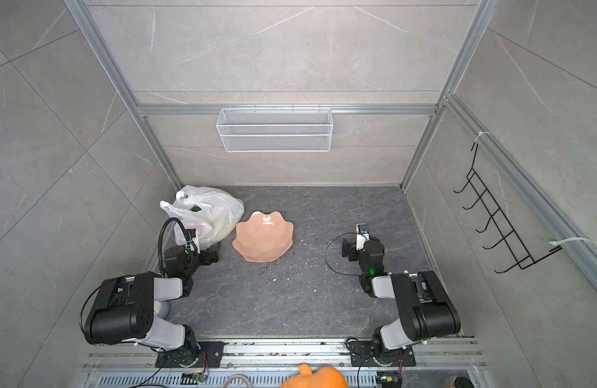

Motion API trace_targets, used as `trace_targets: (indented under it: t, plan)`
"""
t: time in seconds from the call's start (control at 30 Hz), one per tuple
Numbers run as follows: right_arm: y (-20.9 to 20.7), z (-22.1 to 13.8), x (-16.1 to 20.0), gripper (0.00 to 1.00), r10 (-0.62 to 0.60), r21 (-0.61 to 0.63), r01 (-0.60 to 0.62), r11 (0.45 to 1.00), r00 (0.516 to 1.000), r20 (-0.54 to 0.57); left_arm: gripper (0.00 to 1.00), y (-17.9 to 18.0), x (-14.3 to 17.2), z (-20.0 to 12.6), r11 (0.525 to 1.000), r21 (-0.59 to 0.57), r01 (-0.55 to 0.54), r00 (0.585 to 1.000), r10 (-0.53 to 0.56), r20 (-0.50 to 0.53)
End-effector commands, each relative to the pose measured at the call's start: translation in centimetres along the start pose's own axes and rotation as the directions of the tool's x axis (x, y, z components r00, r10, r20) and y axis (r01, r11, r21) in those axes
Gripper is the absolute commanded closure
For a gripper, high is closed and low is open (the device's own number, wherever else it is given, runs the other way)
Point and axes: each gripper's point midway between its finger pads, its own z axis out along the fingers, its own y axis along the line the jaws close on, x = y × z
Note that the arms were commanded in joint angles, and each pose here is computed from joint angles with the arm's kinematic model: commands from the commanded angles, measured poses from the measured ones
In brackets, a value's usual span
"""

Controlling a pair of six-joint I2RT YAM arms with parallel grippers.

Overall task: Take fruits out of the plastic bag
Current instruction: Spread open the plastic bag at the middle-left of the table.

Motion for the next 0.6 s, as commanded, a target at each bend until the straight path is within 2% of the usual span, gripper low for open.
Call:
trace_targets:
  t: [0.0,0.03,0.17,0.23,0.33,0.43,0.57]
  plan:
    - [0.2,0.2,-0.6,0.01,0.002,-0.015,-0.002,1.000,1.000,0.009,0.00,-0.1,-1.5,0.2,1.000,0.007,-0.014,0.999,0.014,0.044]
    - [0.6,-0.1,-1.0,0.01,-0.011,-0.041,0.012,0.999,1.000,0.017,0.00,-0.8,-1.5,0.2,0.998,0.048,-0.029,0.999,0.027,0.038]
    - [1.7,-1.9,-2.1,0.01,-0.052,-0.076,0.056,0.996,0.998,0.046,0.00,-0.9,-1.8,-0.6,0.999,0.020,-0.048,0.996,0.046,0.075]
    - [1.8,-2.9,-2.5,0.01,-0.058,-0.072,0.063,0.995,0.996,0.072,0.00,-0.7,-2.4,-1.4,0.999,-0.014,-0.046,0.992,0.047,0.113]
    - [1.9,-4.2,-3.3,0.01,-0.063,-0.058,0.070,0.996,0.991,0.118,0.00,-0.8,-3.7,-2.7,0.999,-0.041,-0.031,0.995,0.035,0.093]
    - [2.3,-4.7,-4.0,0.01,-0.068,-0.059,0.076,0.995,0.990,0.124,0.00,-1.7,-5.2,-4.5,0.996,-0.073,-0.051,0.989,0.060,0.133]
    - [3.6,-6.1,-6.5,0.01,-0.032,-0.116,0.051,0.992,0.987,0.157,0.00,-2.5,-7.0,-7.1,0.988,-0.155,-0.012,0.986,0.038,0.163]
